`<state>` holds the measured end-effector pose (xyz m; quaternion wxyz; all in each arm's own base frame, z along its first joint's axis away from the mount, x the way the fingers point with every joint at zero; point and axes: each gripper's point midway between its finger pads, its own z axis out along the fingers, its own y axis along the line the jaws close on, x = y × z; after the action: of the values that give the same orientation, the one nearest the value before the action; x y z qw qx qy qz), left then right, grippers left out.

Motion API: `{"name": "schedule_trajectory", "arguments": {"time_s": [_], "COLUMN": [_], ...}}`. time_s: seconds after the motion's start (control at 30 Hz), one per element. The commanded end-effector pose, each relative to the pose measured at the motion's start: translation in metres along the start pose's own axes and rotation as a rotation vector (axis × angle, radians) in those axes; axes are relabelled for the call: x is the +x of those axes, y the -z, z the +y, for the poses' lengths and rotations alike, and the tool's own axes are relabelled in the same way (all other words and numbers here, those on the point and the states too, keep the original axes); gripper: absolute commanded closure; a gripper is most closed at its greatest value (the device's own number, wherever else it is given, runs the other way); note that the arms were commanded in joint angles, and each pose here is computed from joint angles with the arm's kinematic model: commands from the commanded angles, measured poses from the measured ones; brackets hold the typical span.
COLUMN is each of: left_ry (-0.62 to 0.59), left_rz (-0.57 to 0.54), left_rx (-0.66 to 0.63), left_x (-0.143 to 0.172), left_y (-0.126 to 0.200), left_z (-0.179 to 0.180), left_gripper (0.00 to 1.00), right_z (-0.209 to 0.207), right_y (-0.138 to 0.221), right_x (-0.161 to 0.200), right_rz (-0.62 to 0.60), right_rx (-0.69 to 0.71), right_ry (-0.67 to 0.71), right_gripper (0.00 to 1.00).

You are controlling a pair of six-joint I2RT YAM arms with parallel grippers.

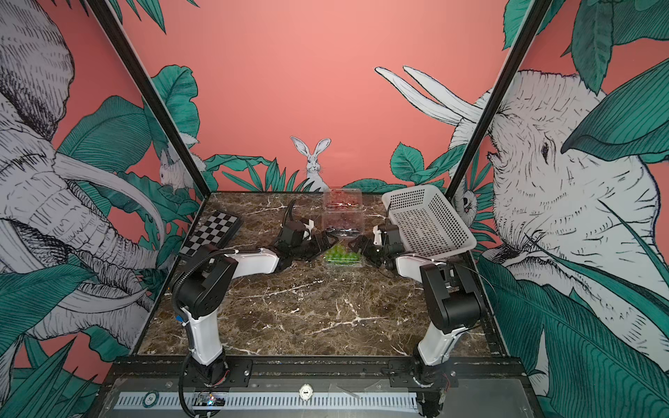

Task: Pack grapes into containers
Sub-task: Move the packing box to the center of the board, then reset both arms

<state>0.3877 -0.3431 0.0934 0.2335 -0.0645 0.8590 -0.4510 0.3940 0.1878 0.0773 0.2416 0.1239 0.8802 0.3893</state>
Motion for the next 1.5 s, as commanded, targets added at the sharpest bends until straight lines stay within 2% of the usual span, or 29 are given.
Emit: {"name": "schedule_trajectory", "arguments": {"time_s": [0.0, 0.17, 0.27, 0.33, 0.47, 0.57, 0.67, 0.77, 0.83, 0.87, 0.9, 1.0, 1.1, 1.17, 1.47], "left_ry": [-0.022, -0.064, -0.156, -0.250, -0.444, -0.526, -0.554, -0.472, -0.449, -0.439, -0.423, -0.408, -0.408, -0.422, -0.494], "left_rz": [-0.023, -0.032, -0.042, -0.076, -0.206, -0.350, -0.471, -0.518, -0.556, -0.578, -0.597, -0.633, -0.639, -0.631, -0.690], "left_rx": [0.006, -0.030, -0.110, -0.219, -0.541, -0.734, -0.898, -0.983, -1.046, -1.079, -1.093, -1.119, -1.144, -1.164, -1.065], "left_x": [-0.008, -0.011, -0.017, -0.029, -0.067, -0.095, -0.114, -0.122, -0.125, -0.126, -0.127, -0.125, -0.124, -0.123, -0.129], "left_y": [0.016, 0.032, 0.053, 0.077, 0.150, 0.211, 0.260, 0.294, 0.311, 0.319, 0.324, 0.330, 0.329, 0.327, 0.308], "left_z": [-0.005, 0.000, 0.006, 0.017, 0.046, 0.059, 0.083, 0.119, 0.140, 0.149, 0.156, 0.179, 0.199, 0.208, 0.216], "left_gripper": [0.01, 0.01, 0.01, 0.01, 0.01, 0.01, 0.01, 0.01, 0.01, 0.01, 0.01, 0.01, 0.01, 0.01, 0.01], "right_z": [0.008, 0.006, 0.002, -0.008, -0.046, -0.067, -0.082, -0.092, -0.099, -0.097, -0.098, -0.112, -0.125, -0.127, -0.117], "right_y": [0.008, 0.026, 0.045, 0.060, 0.102, 0.132, 0.155, 0.168, 0.182, 0.187, 0.190, 0.207, 0.206, 0.204, 0.202], "right_x": [-0.014, -0.020, -0.022, -0.025, -0.036, -0.048, -0.058, -0.064, -0.065, -0.069, -0.070, -0.074, -0.069, -0.066, -0.066], "right_rz": [-0.025, -0.043, -0.065, -0.091, -0.170, -0.277, -0.408, -0.510, -0.556, -0.558, -0.553, -0.614, -0.635, -0.671, -0.794], "right_rx": [-0.022, -0.013, 0.032, 0.108, 0.406, 0.582, 0.698, 0.763, 0.825, 0.850, 0.880, 1.021, 1.065, 1.043, 0.938], "right_ry": [0.033, 0.049, 0.099, 0.148, 0.260, 0.330, 0.361, 0.419, 0.376, 0.431, 0.494, 0.566, 0.613, 0.606, 0.635], "right_gripper": [0.02, 0.01, 0.01, 0.01, 0.02, 0.02, 0.02, 0.02, 0.02, 0.02, 0.02, 0.02, 0.02, 0.02, 0.02]}}
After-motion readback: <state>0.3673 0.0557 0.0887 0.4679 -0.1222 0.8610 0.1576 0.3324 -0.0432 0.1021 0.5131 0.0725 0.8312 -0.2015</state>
